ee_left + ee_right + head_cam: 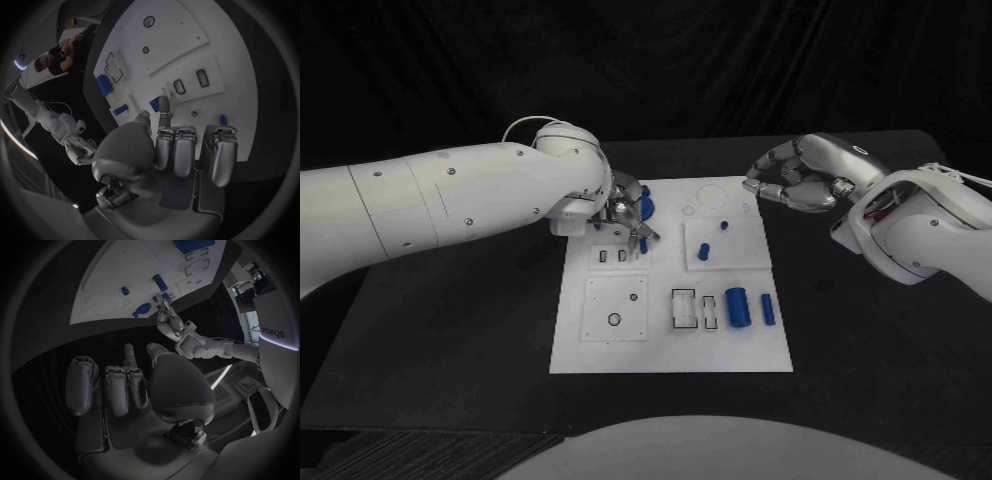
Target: Assemble the parts on the task board
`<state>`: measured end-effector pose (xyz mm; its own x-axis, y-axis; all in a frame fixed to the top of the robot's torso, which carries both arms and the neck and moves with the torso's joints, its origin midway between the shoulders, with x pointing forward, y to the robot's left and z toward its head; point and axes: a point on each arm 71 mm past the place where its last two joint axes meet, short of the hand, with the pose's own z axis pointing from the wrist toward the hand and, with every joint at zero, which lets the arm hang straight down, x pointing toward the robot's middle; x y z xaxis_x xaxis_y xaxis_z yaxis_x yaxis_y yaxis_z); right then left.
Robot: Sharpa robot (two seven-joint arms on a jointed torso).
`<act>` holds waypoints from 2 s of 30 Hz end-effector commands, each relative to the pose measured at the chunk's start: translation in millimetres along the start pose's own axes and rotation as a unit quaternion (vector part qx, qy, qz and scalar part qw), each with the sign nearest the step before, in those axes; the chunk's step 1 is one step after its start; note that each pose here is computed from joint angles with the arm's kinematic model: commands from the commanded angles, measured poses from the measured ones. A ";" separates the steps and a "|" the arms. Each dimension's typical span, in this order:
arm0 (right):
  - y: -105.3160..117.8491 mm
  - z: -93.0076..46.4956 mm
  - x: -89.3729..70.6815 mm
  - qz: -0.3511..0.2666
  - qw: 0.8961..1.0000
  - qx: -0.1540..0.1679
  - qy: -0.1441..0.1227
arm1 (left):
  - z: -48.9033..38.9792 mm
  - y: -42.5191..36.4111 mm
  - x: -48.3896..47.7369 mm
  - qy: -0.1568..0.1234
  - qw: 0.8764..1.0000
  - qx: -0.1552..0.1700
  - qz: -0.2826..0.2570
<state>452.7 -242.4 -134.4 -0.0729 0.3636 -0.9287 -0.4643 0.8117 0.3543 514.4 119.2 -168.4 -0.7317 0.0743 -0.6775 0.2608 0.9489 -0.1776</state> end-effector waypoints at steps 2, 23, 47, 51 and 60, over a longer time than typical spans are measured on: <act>-1.1 0.2 0.9 0.000 1.000 0.009 -0.001 | 1.0 -1.9 1.9 0.009 1.000 0.004 0.001; -2.2 0.8 0.8 0.000 1.000 0.011 -0.001 | 4.9 -1.9 4.6 0.018 1.000 0.002 0.003; -4.2 1.5 1.2 -0.002 1.000 0.014 0.001 | 6.3 0.1 5.9 0.019 1.000 0.007 0.000; -4.4 1.6 1.9 -0.002 1.000 0.016 0.002 | 6.0 0.5 5.9 0.017 1.000 0.009 -0.002; -5.4 1.5 3.1 -0.002 1.000 0.018 0.006 | 3.7 4.9 6.6 0.013 1.000 0.009 -0.007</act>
<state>456.0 -243.8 -137.1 -0.0751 0.3588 -0.9304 -0.4510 0.8199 0.3526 514.8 125.5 -175.8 -0.7487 0.0736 -0.6588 0.2520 0.9508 -0.1801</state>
